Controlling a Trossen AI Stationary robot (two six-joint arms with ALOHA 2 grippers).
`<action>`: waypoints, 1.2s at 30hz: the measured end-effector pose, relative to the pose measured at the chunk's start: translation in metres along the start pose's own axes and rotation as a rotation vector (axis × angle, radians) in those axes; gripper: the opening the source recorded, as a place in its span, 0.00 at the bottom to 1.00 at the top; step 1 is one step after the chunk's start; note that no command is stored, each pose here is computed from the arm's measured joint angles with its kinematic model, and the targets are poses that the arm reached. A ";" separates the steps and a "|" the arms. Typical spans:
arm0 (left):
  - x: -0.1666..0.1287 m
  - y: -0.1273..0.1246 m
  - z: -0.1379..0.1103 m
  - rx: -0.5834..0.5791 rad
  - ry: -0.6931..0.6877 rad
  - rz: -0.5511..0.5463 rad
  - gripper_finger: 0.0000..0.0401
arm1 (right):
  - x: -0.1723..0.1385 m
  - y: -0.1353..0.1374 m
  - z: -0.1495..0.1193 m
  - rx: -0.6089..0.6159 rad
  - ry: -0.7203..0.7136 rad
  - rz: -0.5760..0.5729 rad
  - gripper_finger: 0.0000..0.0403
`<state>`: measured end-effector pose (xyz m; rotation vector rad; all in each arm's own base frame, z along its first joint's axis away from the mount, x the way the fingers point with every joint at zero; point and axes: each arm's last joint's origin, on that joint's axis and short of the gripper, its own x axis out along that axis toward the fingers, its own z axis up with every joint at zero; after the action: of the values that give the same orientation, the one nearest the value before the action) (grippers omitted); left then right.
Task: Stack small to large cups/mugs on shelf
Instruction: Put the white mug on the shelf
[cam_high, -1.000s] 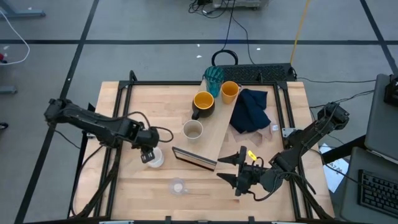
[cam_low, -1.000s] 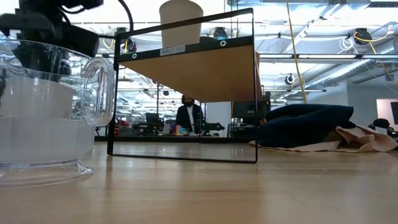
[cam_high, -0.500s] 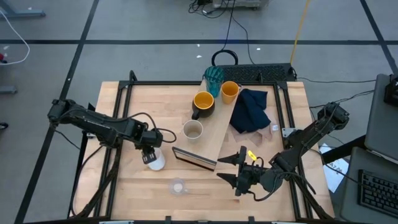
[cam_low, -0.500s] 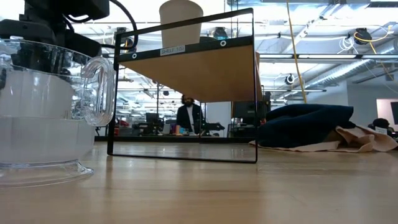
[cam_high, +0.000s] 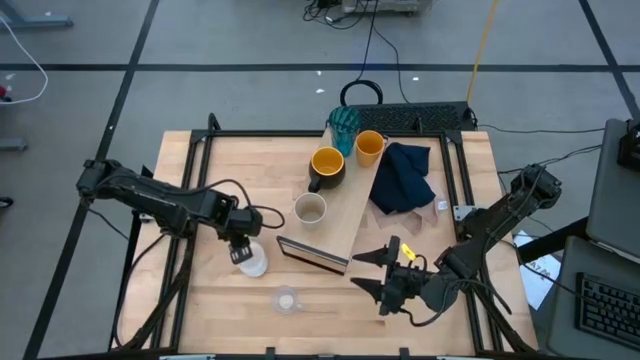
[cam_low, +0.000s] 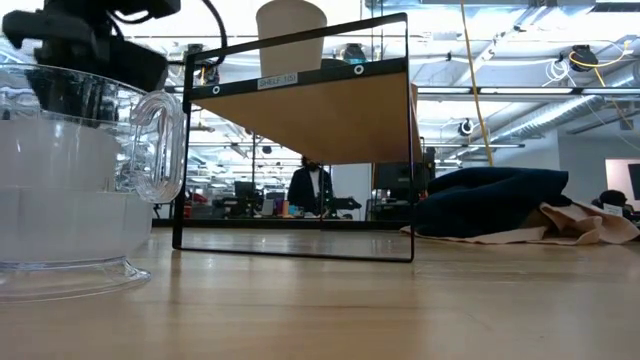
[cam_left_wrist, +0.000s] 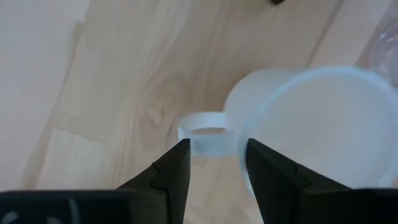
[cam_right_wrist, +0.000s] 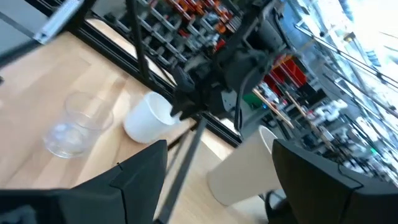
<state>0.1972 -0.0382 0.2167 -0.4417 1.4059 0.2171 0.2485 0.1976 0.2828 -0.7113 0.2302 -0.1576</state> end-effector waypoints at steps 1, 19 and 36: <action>-0.003 -0.001 0.001 0.006 -0.007 0.001 0.38 | 0.000 0.000 0.000 -0.002 0.007 -0.012 0.69; -0.010 -0.001 0.008 0.120 -0.057 0.023 0.38 | -0.002 0.001 0.000 -0.008 0.006 -0.008 0.69; -0.010 -0.006 0.008 0.265 -0.073 -0.009 0.38 | -0.002 0.001 0.000 -0.011 0.007 -0.008 0.69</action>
<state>0.2050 -0.0393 0.2283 -0.2193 1.3389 0.0374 0.2466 0.1991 0.2822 -0.7223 0.2353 -0.1665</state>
